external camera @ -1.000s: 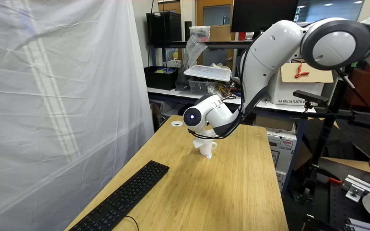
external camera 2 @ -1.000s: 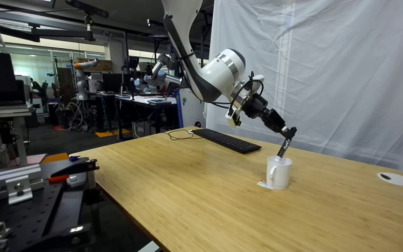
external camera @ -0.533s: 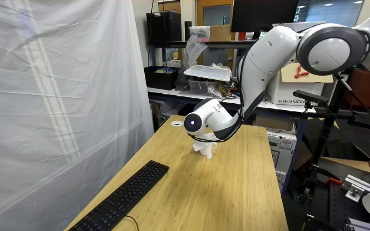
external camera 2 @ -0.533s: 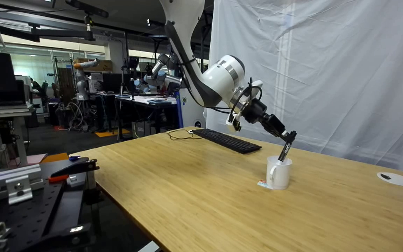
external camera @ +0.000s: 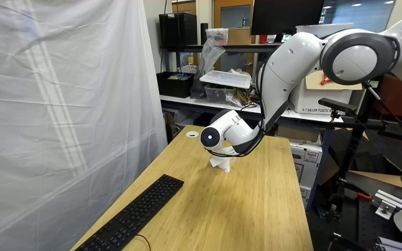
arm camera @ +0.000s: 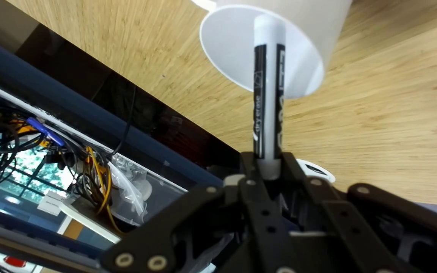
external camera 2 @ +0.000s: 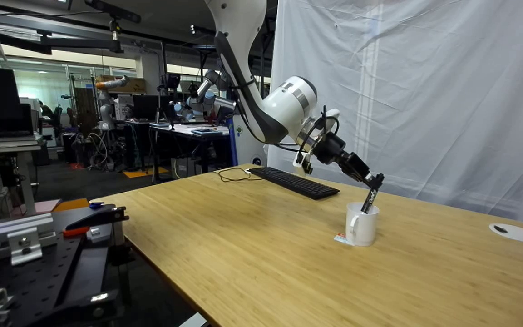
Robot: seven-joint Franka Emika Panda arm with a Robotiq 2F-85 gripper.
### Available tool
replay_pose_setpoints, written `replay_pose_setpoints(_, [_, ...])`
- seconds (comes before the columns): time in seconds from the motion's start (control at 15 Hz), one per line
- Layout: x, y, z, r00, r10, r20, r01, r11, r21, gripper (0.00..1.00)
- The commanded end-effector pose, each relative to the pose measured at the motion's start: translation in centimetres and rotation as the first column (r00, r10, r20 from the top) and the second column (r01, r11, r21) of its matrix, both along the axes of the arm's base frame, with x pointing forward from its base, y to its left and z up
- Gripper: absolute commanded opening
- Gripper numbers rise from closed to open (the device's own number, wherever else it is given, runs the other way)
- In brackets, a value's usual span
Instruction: Put the marker in the mug
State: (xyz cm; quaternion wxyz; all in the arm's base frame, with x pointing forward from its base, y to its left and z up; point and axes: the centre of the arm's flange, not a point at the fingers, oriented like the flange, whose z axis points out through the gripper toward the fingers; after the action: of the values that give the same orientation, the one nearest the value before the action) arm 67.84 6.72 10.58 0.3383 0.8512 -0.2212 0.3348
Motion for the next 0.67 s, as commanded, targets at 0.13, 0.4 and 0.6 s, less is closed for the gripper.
replay_pose_setpoints(0.13, [0.18,-0.42,0.22,1.000,-0.001,0.031,0.001,1.000,-0.005,0.48])
replay_pose_setpoints(0.4, [0.09,-0.54,0.30,1.000,-0.002,0.030,0.002,1.000,-0.006,0.79])
replay_pose_setpoints(0.6, [-0.20,-0.50,0.70,1.000,-0.005,0.022,0.005,1.000,-0.001,0.98])
